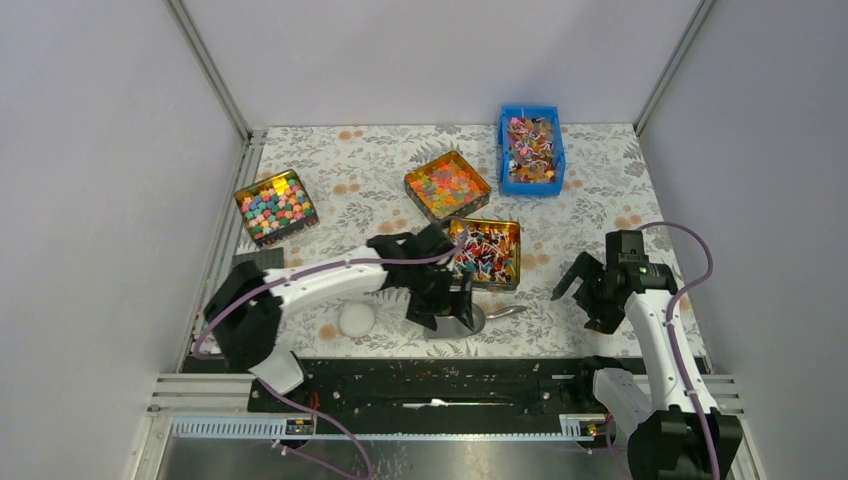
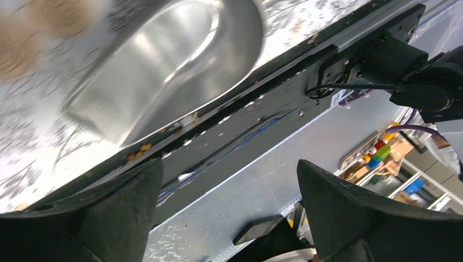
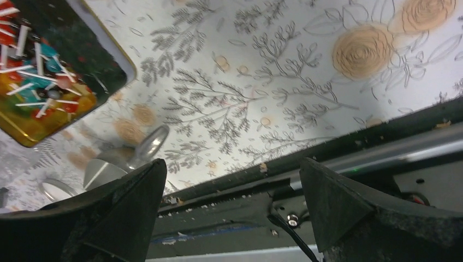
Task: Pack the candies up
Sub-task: Pick up the spatula from the center of the board.
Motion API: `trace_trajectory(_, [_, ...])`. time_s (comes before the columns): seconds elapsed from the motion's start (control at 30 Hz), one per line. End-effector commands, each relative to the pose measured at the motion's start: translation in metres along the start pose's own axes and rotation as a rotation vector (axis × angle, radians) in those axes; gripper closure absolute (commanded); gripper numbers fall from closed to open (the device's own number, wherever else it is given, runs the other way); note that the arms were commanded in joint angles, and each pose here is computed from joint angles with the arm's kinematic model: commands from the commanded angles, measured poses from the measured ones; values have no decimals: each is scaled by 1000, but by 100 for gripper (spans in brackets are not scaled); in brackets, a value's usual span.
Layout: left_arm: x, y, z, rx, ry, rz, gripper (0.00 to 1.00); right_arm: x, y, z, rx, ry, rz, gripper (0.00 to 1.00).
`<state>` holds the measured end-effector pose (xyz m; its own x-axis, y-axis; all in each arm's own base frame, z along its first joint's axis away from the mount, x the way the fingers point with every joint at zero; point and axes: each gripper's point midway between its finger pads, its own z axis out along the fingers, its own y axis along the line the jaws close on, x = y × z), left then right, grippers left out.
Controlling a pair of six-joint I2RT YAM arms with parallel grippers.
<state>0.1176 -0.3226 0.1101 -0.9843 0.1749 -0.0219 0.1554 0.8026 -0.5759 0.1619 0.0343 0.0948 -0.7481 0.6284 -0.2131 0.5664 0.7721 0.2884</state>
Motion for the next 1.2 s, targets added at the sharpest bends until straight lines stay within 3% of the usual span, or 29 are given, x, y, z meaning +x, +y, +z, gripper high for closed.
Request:
trace_trajectory(0.0, [-20, -44, 9, -38, -42, 129, 8, 9, -12, -6, 69, 49, 3, 2])
trace_trajectory(0.23, [-25, -46, 50, -199, -3, 131, 20, 12, -8, -11, 27, 19, 18, 2])
trace_trajectory(0.4, [-24, -31, 71, -272, 13, 91, 40, 17, -3, -12, -10, 32, 32, 2])
trace_trajectory(0.8, [-34, -23, 94, -303, 3, 101, 46, 20, 5, -17, -63, 45, 23, 2])
trace_trajectory(1.0, [-36, -24, 102, -305, 9, 103, 55, 22, 13, -21, -106, 57, 15, 2])
trace_trajectory(1.07, [-40, -24, 101, -313, -9, 109, 63, 23, 15, -22, -120, 58, 16, 1])
trace_trajectory(1.17, [-45, -27, 97, -313, -34, 128, 83, 25, 17, -23, -133, 67, 11, 1])
